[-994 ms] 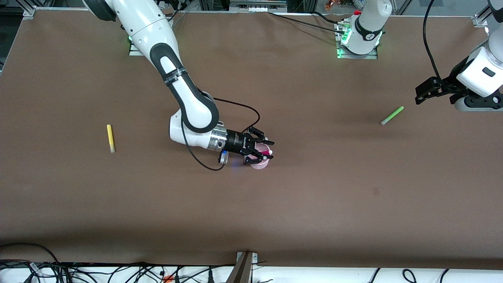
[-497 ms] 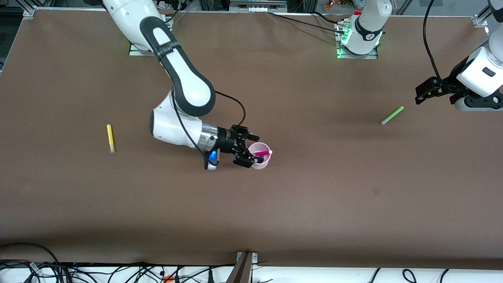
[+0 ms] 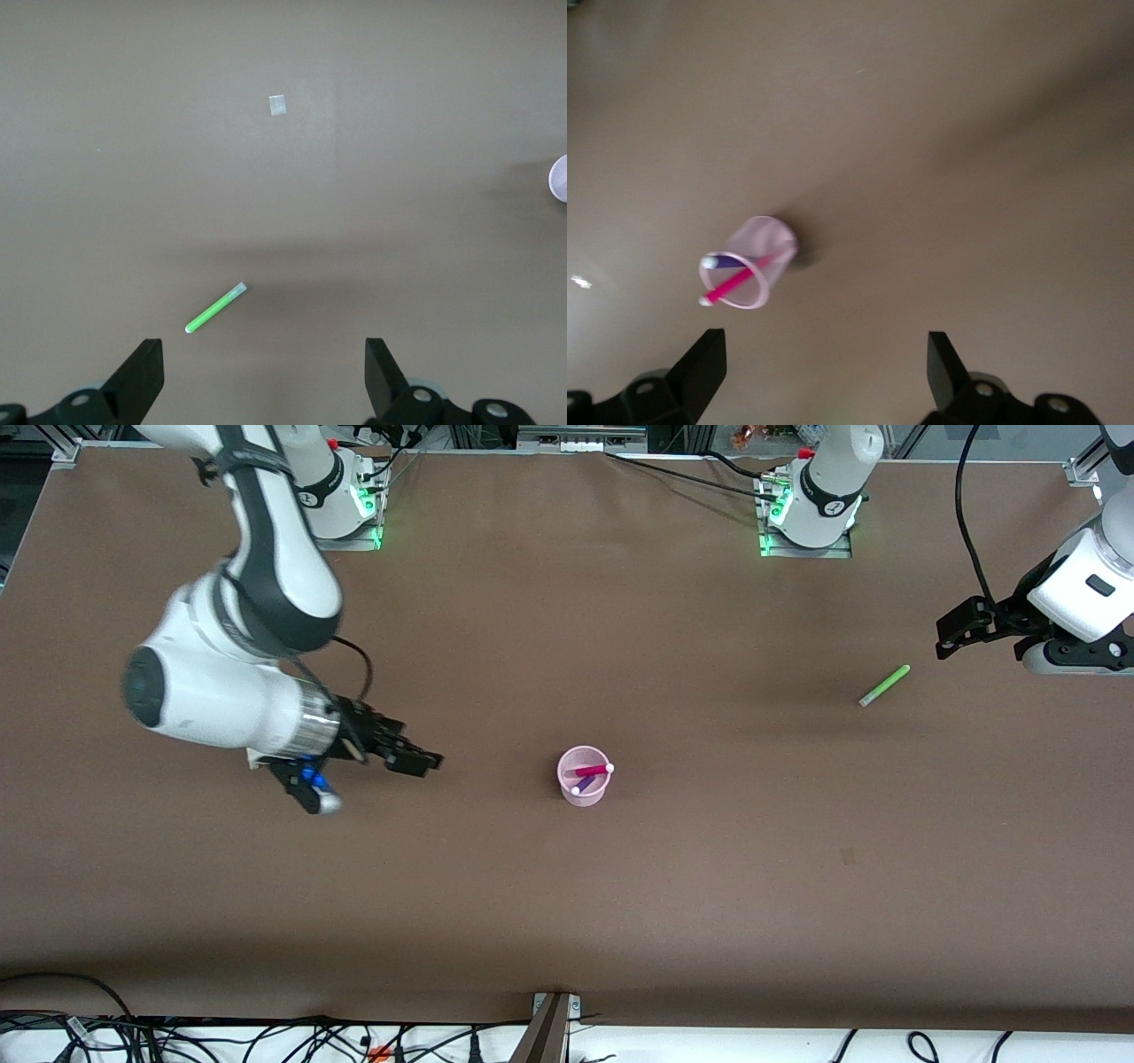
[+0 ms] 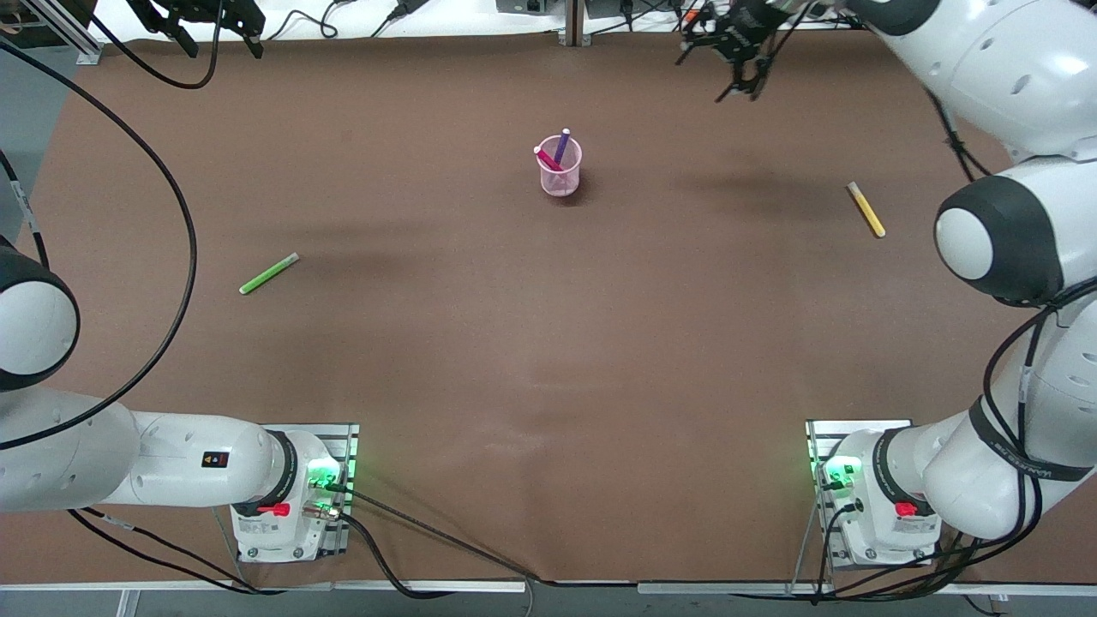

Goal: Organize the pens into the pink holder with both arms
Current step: 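Release the pink highlighter and withdraw the right gripper from the holder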

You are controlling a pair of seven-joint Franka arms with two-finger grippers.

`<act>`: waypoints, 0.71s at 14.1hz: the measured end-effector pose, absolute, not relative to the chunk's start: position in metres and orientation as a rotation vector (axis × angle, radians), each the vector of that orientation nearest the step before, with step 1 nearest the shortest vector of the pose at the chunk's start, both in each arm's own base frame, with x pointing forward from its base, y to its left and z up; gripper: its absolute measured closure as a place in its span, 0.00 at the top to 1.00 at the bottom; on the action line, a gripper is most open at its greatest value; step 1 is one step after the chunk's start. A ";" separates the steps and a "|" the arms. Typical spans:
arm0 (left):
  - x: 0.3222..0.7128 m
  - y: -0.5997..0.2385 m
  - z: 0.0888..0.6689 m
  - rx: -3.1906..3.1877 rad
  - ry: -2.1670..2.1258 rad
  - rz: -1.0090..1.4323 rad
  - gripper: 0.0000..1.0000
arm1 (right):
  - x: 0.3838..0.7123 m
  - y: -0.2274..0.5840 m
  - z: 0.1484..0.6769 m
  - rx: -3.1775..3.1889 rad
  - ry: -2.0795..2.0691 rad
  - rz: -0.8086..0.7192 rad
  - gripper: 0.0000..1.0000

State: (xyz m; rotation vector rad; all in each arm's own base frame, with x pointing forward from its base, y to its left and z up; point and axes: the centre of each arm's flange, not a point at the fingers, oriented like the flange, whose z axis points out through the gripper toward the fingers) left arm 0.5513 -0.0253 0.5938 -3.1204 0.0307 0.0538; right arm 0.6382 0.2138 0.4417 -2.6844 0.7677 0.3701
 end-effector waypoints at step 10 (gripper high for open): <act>0.551 -0.025 0.594 -3.120 0.045 0.053 1.00 | 0.557 0.109 0.593 -3.059 0.102 0.277 1.00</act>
